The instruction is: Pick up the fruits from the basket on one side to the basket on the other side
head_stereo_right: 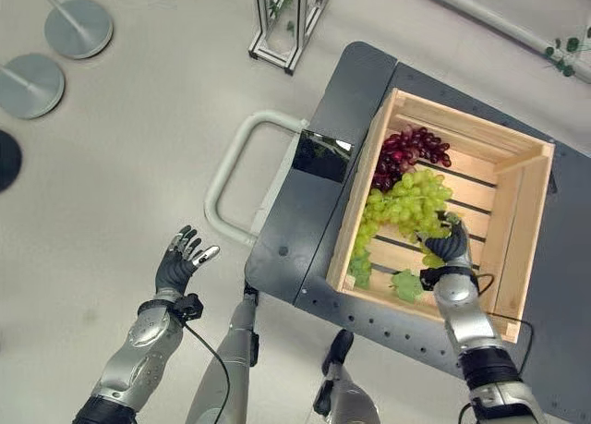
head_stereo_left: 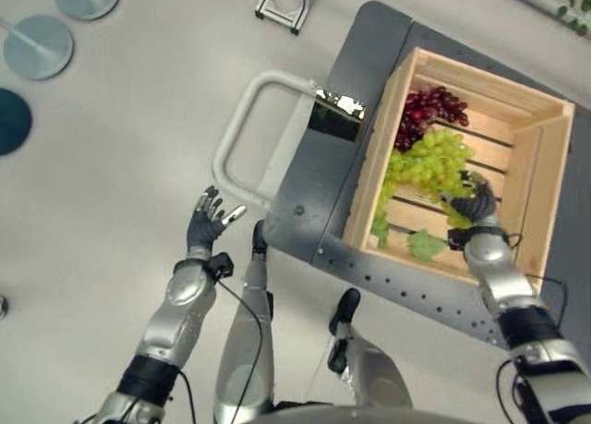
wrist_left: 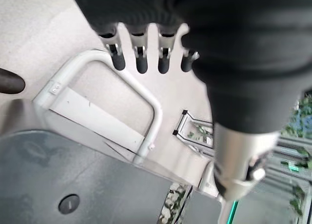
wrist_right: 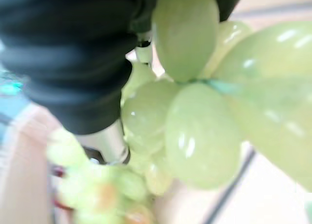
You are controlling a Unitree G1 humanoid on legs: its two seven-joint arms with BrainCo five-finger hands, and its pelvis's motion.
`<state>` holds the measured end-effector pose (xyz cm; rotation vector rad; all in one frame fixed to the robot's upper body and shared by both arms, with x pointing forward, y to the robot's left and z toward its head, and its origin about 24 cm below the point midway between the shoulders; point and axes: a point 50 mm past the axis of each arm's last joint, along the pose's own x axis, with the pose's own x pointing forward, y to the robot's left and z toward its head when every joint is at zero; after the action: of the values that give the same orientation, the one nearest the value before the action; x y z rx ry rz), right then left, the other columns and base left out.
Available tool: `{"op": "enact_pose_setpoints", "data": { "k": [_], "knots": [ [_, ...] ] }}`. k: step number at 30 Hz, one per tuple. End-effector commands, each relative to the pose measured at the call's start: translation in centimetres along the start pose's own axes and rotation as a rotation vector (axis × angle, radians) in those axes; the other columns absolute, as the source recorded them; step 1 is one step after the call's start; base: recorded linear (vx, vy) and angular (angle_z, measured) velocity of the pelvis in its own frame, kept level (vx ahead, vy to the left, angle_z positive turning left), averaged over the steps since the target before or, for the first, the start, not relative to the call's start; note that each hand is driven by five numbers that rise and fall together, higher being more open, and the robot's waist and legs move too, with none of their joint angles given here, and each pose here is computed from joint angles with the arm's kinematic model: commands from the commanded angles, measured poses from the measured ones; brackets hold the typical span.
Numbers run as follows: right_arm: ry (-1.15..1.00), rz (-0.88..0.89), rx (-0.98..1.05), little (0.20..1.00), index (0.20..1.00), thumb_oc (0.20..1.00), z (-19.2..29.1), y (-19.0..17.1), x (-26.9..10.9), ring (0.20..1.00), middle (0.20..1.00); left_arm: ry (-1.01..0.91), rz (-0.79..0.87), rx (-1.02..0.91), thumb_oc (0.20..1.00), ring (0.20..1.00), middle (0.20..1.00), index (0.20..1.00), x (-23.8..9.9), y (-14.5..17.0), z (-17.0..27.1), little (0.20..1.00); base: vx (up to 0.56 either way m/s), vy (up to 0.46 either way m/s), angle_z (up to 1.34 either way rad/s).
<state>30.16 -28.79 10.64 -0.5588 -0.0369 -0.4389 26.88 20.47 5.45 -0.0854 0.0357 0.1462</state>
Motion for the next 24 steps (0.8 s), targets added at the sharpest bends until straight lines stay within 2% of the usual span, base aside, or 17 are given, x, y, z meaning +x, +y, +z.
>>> {"op": "enact_pose_setpoints", "data": {
  "k": [1,4,8,9,15,20,24],
  "knots": [
    [-0.152,-0.045,-0.038,0.200,0.200,0.200,3.2,-2.7,1.5,0.200,0.200,-0.075,0.001,0.082,1.000,1.000,1.000,1.000,-0.2,1.4,1.4,1.000,0.00,0.007,-0.05],
    [-0.237,-0.015,-0.173,0.200,0.200,0.200,5.3,-5.5,1.9,0.200,0.200,-0.071,-0.026,0.175,1.000,1.000,1.000,1.000,-0.3,2.3,1.6,1.000,0.00,0.012,-0.08],
    [-0.284,0.032,-0.295,0.200,0.200,0.200,7.1,-7.5,2.4,0.200,0.200,-0.079,-0.065,0.262,1.000,1.000,1.000,1.000,-0.4,2.8,2.1,1.000,0.02,0.007,-0.07],
    [-0.316,0.052,-0.399,0.200,0.200,0.200,8.4,-8.5,2.6,0.200,0.200,-0.092,-0.078,0.306,1.000,1.000,1.000,1.000,-0.4,3.1,2.5,1.000,0.03,-0.004,-0.04],
    [-0.425,0.161,-0.646,0.200,0.200,0.200,13.9,-9.6,3.3,0.200,0.200,-0.157,-0.172,0.471,1.000,1.000,1.000,1.000,0.1,2.7,4.8,1.000,0.03,-0.006,-0.10],
    [-0.479,0.192,-0.670,0.200,0.200,0.200,16.3,-9.0,3.6,0.200,0.200,-0.189,-0.201,0.467,1.000,1.000,1.000,1.000,0.4,2.0,5.5,1.000,0.00,-0.002,0.01],
    [-0.487,0.185,-0.642,0.200,0.200,0.200,16.4,-9.0,3.6,0.200,0.200,-0.199,-0.180,0.432,1.000,1.000,1.000,1.000,0.4,1.9,5.6,1.000,0.00,0.000,0.00]
  ]
}}
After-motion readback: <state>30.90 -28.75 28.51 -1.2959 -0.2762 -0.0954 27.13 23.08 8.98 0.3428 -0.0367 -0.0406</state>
